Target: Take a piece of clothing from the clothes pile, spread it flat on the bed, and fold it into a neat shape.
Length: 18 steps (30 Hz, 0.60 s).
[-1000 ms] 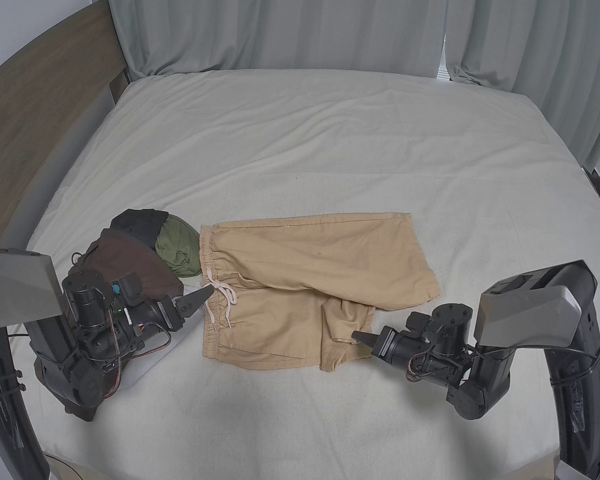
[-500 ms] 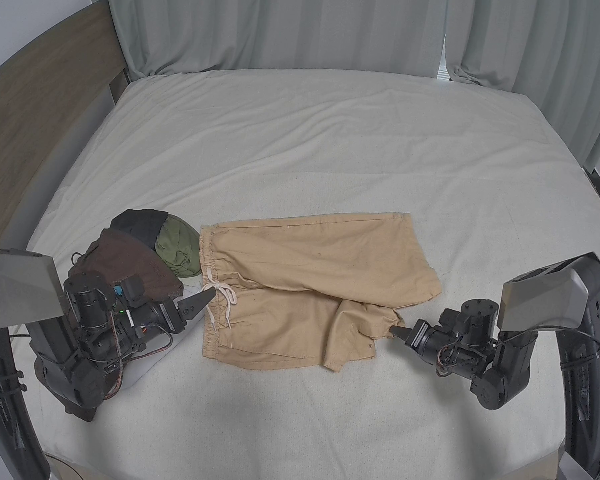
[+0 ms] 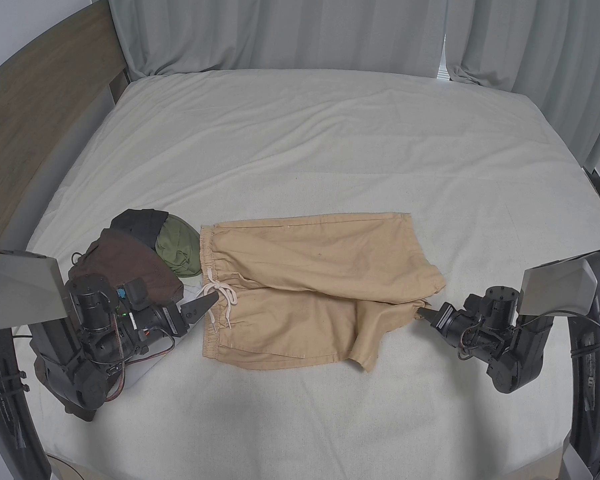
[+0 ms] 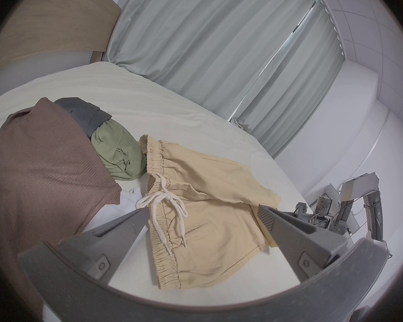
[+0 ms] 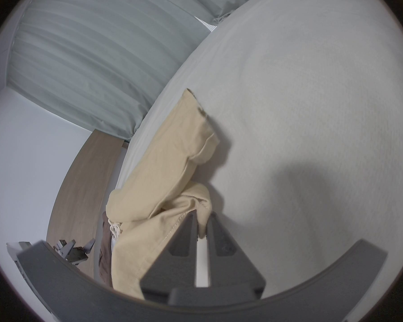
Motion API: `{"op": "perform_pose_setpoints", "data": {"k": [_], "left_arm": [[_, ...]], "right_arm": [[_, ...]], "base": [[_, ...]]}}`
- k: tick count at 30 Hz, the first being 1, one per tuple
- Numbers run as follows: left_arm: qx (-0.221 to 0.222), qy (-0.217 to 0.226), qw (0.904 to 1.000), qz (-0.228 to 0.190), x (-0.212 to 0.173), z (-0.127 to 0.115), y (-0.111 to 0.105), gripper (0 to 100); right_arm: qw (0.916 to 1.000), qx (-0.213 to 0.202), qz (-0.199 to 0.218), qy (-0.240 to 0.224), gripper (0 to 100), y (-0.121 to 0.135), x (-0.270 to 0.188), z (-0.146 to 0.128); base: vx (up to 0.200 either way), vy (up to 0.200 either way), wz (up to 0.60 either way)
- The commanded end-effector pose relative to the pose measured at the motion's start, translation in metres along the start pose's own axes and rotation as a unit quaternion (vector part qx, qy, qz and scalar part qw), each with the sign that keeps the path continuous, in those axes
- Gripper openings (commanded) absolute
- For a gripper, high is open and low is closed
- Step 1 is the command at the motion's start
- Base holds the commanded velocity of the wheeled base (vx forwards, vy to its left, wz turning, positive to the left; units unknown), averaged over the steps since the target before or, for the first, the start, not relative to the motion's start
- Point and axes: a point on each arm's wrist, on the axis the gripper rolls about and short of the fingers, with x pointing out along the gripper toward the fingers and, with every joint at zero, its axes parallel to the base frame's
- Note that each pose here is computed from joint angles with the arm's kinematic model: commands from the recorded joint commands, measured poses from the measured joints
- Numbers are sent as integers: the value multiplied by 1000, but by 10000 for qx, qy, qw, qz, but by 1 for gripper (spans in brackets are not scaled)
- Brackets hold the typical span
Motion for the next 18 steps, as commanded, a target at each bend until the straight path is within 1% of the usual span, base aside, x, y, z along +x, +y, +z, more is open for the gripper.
{"op": "perform_pose_setpoints", "data": {"k": [1,5,13,18], "left_arm": [[-8,27,10000,7,1,-2,1,100],[-20,54,10000,17,1,-3,2,100],[-28,87,10000,13,2,-5,2,100],[-25,94,10000,0,2,-6,1,100]], "right_arm": [[9999,-2,-29,-154,0,-7,1,10],[9995,-132,-12,-292,0,-14,0,22],[9992,-272,51,-279,0,-17,-2,27],[9980,-588,102,-228,0,-21,-3,29]], "base": [[0,0,0],[0,0,0],[0,0,0],[0,0,0]]}}
